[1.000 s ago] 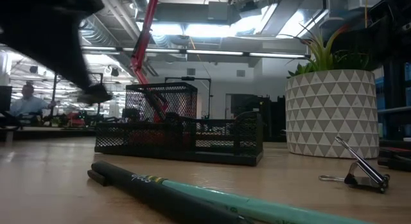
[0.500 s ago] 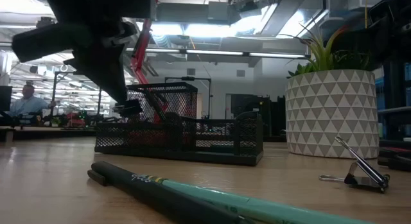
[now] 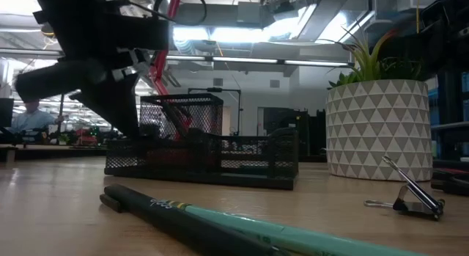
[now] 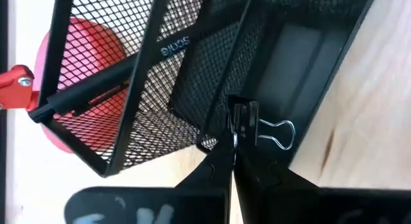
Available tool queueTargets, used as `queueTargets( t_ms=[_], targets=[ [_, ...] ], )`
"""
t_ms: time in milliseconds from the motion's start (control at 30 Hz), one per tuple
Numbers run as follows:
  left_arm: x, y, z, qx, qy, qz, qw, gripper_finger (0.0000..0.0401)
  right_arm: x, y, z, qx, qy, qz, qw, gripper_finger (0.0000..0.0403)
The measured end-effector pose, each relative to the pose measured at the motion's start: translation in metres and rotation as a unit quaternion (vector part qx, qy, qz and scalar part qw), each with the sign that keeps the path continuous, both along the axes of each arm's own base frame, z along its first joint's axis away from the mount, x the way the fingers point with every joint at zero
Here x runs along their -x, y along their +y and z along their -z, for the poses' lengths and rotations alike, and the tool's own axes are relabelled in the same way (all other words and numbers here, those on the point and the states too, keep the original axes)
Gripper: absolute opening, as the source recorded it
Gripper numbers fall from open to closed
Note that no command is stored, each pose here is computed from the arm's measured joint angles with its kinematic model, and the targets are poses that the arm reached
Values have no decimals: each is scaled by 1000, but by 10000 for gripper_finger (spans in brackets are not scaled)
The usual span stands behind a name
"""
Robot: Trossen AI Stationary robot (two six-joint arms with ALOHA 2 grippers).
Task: Pick and place office supplies into organizer
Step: Put the middle black binder clip into the black desk organizer, then put the left black binder clip into the black desk organizer
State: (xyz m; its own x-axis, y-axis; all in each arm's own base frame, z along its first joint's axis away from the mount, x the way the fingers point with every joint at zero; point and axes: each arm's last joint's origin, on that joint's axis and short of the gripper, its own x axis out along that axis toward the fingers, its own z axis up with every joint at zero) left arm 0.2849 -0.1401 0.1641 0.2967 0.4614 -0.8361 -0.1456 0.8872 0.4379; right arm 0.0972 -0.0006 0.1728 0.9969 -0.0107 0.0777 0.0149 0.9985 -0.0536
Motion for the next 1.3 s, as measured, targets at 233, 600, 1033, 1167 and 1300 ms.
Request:
queueTargets(
  t_ms=[233,600,1033,1167,1300],
  targets=[
    [-1,1,0,-1,1,1,1000,24,0,0,0,0,0,0,1000,132],
    [7,-4,-14,-15,28,-10,999,61,0,0,0,0,0,0,1000,132],
    [48,-30,-67,184,-35,-130,974,93,0,0,0,-32,-3,-3,999,132],
    [72,-38,-79,198,-98,-157,962,99,0,0,0,-40,-3,-4,999,132],
    [96,-42,-76,231,-127,-207,942,100,0,0,0,-41,-3,-4,999,132]
  ],
)
